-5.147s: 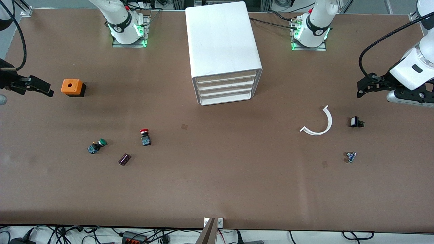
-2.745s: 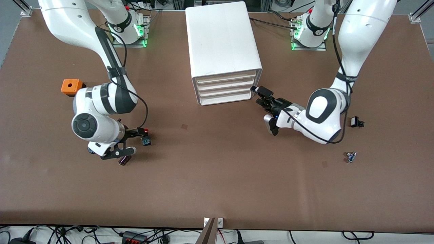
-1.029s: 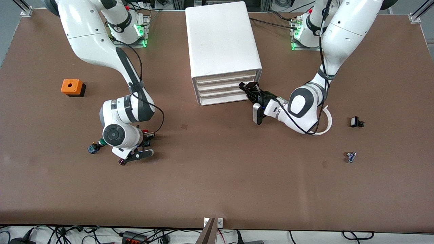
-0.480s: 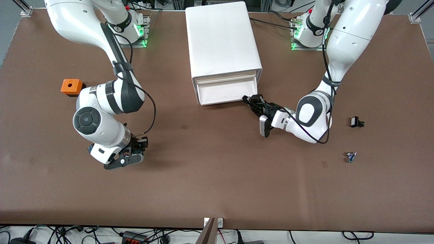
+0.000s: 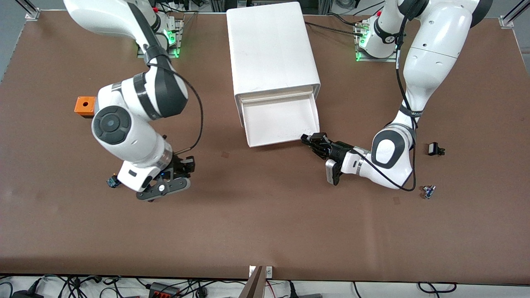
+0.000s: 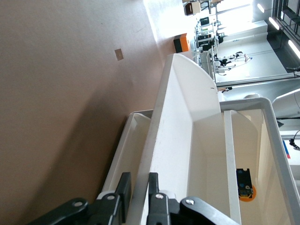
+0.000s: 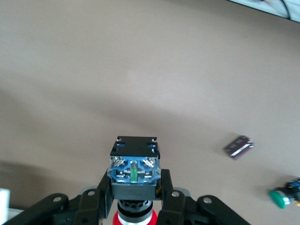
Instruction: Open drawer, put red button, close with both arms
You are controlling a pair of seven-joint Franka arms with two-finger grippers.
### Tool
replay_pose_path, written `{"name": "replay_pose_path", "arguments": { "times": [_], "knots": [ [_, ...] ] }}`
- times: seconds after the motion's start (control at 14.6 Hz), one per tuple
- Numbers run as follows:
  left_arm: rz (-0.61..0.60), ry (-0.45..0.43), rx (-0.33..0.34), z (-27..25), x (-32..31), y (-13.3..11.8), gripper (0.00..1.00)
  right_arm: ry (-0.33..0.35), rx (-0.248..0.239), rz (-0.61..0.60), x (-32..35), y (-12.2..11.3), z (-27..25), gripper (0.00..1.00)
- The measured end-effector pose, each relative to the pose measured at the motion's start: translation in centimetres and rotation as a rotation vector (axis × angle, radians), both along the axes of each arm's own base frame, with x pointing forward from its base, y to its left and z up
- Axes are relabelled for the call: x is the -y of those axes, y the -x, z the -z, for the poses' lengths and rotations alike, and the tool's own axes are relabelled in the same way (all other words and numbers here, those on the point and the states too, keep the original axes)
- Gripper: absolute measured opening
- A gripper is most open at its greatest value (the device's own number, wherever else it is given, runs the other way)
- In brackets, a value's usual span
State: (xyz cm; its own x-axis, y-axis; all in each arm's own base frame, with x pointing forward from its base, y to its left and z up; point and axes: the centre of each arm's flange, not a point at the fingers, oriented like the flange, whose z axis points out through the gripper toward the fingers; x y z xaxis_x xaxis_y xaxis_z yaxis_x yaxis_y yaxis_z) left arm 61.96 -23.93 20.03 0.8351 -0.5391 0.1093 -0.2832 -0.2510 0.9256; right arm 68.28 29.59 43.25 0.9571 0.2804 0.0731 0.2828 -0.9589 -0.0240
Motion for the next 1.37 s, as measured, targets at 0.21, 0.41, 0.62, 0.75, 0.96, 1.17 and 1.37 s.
{"name": "replay_pose_path", "arguments": {
  "times": [0.21, 0.41, 0.62, 0.75, 0.96, 1.17, 1.37],
  "knots": [
    [-0.036, -0.036, -0.044, -0.2, -0.6, -0.6, 0.56, -0.054, 0.01, -0.011, -4.2, 1.6, -1.6, 0.43],
    [-0.102, -0.148, -0.131, -3.1, -1.5, -2.0, 0.85, -0.115, 0.031, -0.013, -9.2, 3.8, -2.9, 0.43],
    [-0.172, -0.393, -0.173, -9.7, -2.9, -3.4, 1.0, -0.146, 0.049, -0.002, -14.2, 6.4, -2.6, 0.43],
    [-0.232, -0.573, -0.15, -13.5, -5.0, -4.3, 1.0, -0.14, 0.03, -0.018, -16.6, 7.8, -1.1, 0.43],
    [-0.225, -0.819, -0.044, -15.7, -8.2, -4.6, 1.0, -0.117, -0.013, -0.045, -19.7, 9.7, 2.5, 0.43],
    [-0.167, -1.095, 0.1, -16.4, -11.5, -5.0, 1.0, -0.105, -0.04, -0.022, -22.0, 11.3, 4.8, 0.43],
    [-0.166, -1.267, 0.179, -17.7, -13.1, -5.3, 1.0, -0.133, -0.085, 0.014, -22.8, 12.0, 5.5, 0.43]
  ]
}}
